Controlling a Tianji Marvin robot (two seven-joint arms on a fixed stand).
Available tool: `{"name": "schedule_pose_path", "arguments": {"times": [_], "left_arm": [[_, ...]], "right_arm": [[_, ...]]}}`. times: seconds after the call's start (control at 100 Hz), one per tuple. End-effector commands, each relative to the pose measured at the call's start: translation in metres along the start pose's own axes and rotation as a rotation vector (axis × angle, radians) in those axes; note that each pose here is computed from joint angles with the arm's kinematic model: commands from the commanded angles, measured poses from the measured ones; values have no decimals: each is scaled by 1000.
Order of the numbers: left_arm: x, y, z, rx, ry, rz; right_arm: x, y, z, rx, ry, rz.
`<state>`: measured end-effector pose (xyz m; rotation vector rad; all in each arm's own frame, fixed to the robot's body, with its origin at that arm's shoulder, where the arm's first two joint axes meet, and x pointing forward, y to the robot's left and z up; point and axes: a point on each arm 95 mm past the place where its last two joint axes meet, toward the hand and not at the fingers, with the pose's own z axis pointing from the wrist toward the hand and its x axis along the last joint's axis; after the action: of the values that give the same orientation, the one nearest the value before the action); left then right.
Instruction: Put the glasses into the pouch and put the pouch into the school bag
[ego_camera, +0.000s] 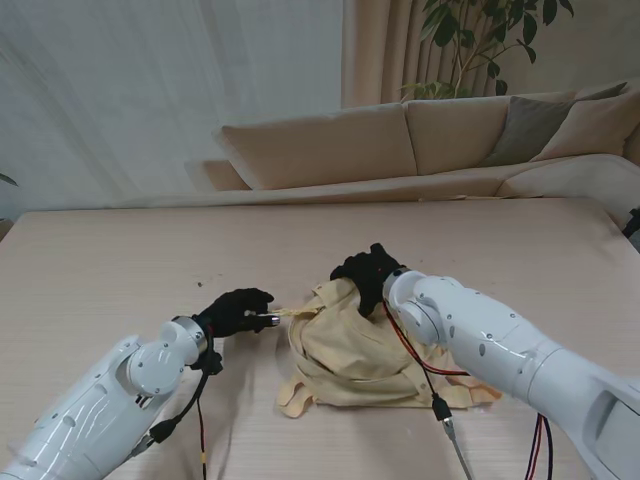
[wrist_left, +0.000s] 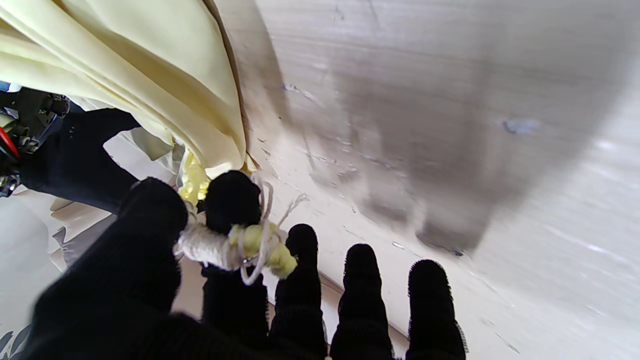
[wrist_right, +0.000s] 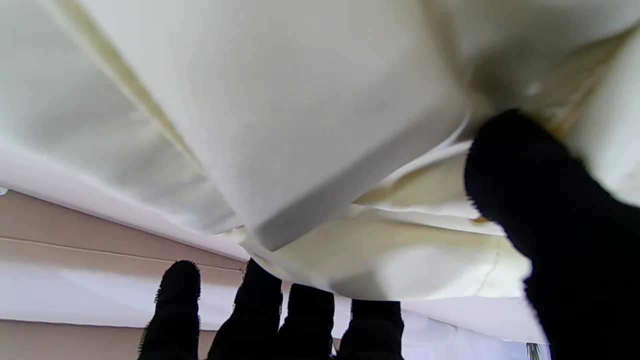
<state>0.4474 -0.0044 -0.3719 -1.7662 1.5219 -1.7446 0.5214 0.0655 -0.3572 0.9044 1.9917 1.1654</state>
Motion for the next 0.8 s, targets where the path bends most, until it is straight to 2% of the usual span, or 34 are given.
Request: {"name": "schedule_pose_path", "arguments": {"times": [0.0,0.22,0.37,0.43,0.61,0.79], "left_arm": [[2,1,0,-10,6,-5],[3,1,-1,-14,6,0],[3,0,-2,-16,3,3],[3,-1,-1,-18,6,5],[0,-4,-2,-24,12,7],[-10,0,-17,-35,-17,19]], "right_arm": [[7,-7,3,23,13,-3],[15,-16,15,-4,1,0],[18,-21,19,-75,-15,21],[17,-22,19,-80,-21,25],[2,-21,15,-101,-62,-15],[-22,-21,9,-135,-129,-41]]}}
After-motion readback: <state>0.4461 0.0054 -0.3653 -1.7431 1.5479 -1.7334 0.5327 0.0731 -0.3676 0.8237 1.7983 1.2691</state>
